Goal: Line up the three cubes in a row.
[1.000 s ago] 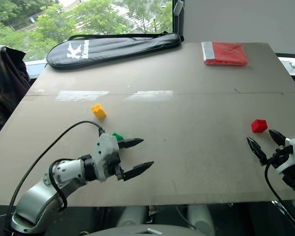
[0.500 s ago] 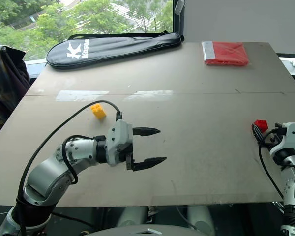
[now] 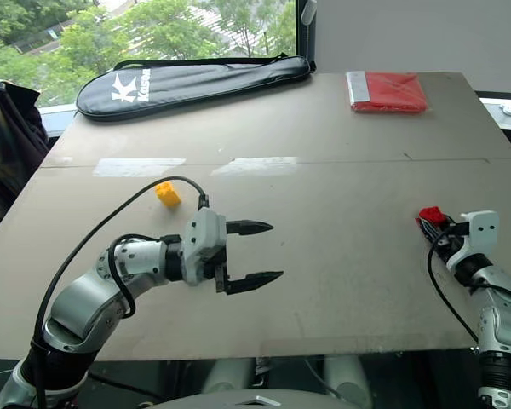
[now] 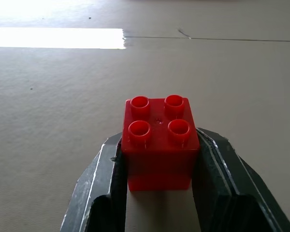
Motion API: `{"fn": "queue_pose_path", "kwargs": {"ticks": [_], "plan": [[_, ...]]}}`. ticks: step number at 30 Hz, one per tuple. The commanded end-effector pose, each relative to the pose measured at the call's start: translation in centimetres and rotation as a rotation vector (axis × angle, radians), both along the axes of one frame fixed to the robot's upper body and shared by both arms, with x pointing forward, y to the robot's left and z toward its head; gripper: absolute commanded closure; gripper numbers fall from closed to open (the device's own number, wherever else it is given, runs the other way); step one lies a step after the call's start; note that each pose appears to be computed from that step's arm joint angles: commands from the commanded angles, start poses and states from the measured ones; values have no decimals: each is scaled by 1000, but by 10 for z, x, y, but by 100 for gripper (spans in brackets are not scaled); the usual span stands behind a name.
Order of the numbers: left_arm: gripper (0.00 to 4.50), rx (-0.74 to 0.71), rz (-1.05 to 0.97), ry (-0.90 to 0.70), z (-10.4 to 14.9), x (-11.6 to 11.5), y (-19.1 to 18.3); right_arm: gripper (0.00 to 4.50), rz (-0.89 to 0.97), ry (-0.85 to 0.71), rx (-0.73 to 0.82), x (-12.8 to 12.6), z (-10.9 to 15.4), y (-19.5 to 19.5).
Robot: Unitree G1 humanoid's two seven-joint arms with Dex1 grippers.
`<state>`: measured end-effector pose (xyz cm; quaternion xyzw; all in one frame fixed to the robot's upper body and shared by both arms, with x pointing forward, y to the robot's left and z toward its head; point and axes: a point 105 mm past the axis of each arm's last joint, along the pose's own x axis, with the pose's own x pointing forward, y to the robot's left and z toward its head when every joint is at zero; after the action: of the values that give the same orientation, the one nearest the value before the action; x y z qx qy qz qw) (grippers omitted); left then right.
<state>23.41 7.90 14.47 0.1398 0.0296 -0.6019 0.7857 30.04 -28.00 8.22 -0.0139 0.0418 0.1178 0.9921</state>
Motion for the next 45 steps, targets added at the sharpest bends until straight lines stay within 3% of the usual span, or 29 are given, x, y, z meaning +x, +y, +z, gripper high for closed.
{"fn": "queue_pose_path", "kwargs": {"ticks": [1, 9, 16, 17, 19, 23, 32, 39, 45], "plan": [[0, 12, 2, -54, 6, 0, 4, 323, 45, -35, 14, -7, 10, 42], [0, 67, -17, -81, 3, 0, 3, 323, -37, -47, 51, -23, 15, 117], [0, 86, -45, -83, 8, 1, -1, 323, -137, -27, 12, -33, 10, 126], [0, 85, -45, -81, 9, 2, -1, 243, -138, -24, 10, -33, 10, 126], [0, 83, -43, -78, 9, 2, -2, 192, -137, -20, 10, -33, 9, 127], [0, 86, -39, -75, 9, 3, -3, 4, -137, -13, 10, -32, 8, 126], [0, 19, 46, -68, 13, -5, 6, 1, -33, -91, -4, -34, 23, 123], [0, -136, 393, -167, 17, -6, 34, 1, 254, -216, -41, -51, 43, 123], [0, -168, 738, -221, 4, -2, 71, 1, 488, -251, -45, -66, 46, 121]]}}
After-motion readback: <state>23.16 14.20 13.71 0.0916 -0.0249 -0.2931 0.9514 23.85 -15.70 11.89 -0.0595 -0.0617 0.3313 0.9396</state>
